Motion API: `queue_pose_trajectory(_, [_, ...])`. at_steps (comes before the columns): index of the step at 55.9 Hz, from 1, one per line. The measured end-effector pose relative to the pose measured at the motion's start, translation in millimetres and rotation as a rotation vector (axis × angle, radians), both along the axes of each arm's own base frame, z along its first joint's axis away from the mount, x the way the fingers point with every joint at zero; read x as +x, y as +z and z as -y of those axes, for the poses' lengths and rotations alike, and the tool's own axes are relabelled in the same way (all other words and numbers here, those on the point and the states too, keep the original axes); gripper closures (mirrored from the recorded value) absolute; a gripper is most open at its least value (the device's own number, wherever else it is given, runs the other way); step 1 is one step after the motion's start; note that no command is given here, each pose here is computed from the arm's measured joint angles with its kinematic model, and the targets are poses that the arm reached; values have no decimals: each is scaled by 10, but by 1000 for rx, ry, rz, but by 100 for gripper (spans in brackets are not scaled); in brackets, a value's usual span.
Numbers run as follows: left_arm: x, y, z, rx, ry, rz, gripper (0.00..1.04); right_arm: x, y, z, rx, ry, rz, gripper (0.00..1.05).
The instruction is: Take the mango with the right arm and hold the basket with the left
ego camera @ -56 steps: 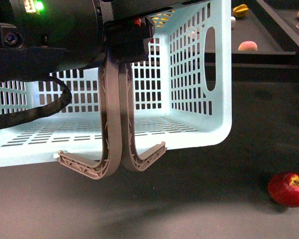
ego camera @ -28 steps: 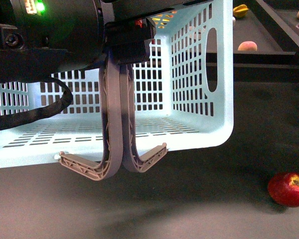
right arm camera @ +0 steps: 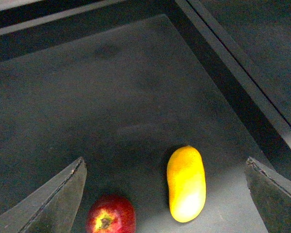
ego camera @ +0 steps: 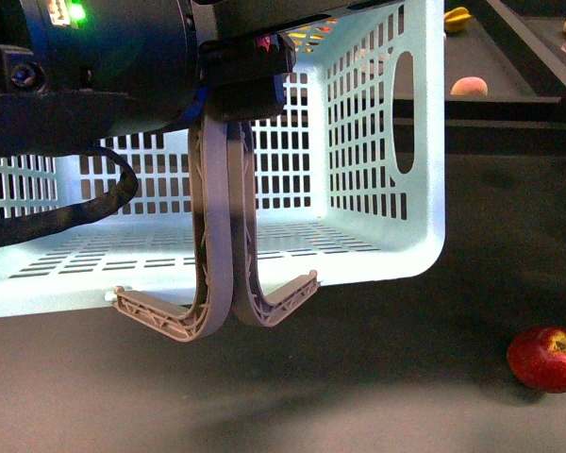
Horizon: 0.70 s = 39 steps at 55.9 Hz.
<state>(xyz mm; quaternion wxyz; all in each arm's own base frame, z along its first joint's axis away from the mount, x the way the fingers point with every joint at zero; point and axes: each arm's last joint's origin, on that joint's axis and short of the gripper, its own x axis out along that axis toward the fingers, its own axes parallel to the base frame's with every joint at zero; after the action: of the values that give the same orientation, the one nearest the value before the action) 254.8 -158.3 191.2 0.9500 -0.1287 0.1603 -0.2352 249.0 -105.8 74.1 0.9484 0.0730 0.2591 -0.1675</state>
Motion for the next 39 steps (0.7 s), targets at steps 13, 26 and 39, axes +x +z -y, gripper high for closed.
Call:
queue_pose_trajectory(13, [0, 0, 0, 0, 1, 0, 100, 172, -510, 213, 99, -135, -109, 8])
queue_pose_trajectory(26, [0, 0, -1, 1, 3, 0, 100, 425, -1037, 520, 133, -256, -203, 8])
queue_pose_trajectory(39, [0, 0, 0, 0, 1, 0, 100, 557, -1524, 615, 162, -295, -286, 8])
